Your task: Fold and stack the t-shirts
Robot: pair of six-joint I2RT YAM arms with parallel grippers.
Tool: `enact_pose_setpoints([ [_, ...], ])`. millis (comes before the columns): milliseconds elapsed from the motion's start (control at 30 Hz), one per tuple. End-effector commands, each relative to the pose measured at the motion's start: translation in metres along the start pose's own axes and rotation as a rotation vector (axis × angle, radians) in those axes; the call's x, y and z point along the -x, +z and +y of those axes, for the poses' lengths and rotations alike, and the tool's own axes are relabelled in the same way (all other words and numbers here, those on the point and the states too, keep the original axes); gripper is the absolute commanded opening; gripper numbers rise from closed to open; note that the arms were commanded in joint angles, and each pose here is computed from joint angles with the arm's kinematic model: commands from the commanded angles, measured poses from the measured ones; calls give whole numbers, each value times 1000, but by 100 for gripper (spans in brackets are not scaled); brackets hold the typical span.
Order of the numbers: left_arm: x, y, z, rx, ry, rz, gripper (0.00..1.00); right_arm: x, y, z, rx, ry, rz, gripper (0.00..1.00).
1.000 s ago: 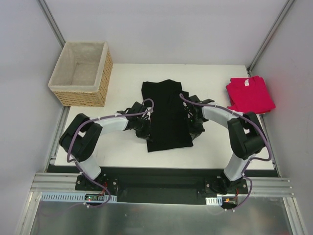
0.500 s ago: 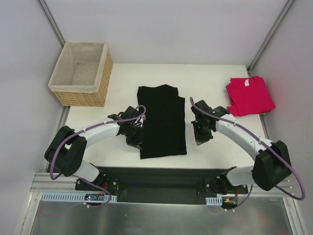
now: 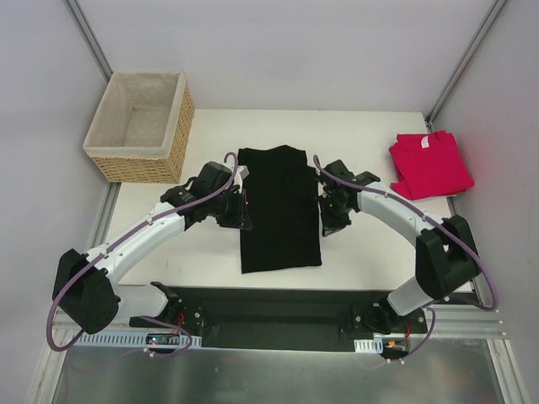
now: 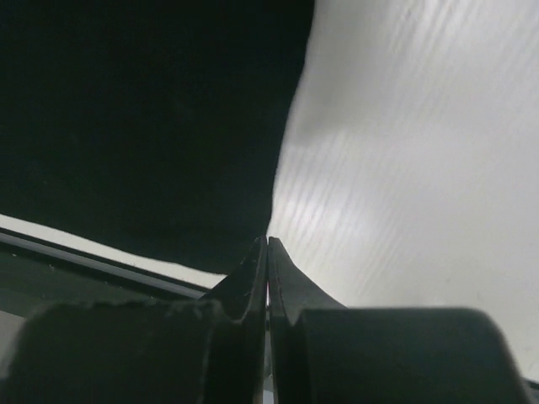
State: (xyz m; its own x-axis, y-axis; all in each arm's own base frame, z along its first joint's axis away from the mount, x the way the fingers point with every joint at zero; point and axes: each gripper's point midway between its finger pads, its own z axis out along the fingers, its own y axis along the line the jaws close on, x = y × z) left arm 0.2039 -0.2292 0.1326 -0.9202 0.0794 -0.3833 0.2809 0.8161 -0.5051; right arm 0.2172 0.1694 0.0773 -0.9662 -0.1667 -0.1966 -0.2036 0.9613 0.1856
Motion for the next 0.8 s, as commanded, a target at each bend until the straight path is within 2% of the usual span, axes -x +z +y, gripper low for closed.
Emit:
enact_pose_setpoints([
  [0,8,-15,-2,39,-2,-52,6,48,8,25,88,-94,-73,1],
  [67,14,-21,-2,48,7,-90,6,76,5,30,88,-132,-125,1],
  [167,24,-30,-3,63,17,-139,7,98,16,30,79,-137,-94,1],
  [200,27,-32,-5,60,21,-147,7,119,6,36,87,-151,-135,1],
  [233,30,-35,-8,55,27,-158,7,121,12,28,46,-144,-104,1],
  [400,33,-36,-9,59,28,-160,6,160,0,30,33,-155,-171,1],
  [533,31,-35,-9,54,23,-151,5,174,17,31,52,-158,-152,1],
  [767,30,-49,-5,70,22,-213,4,185,53,42,102,-114,-110,1],
])
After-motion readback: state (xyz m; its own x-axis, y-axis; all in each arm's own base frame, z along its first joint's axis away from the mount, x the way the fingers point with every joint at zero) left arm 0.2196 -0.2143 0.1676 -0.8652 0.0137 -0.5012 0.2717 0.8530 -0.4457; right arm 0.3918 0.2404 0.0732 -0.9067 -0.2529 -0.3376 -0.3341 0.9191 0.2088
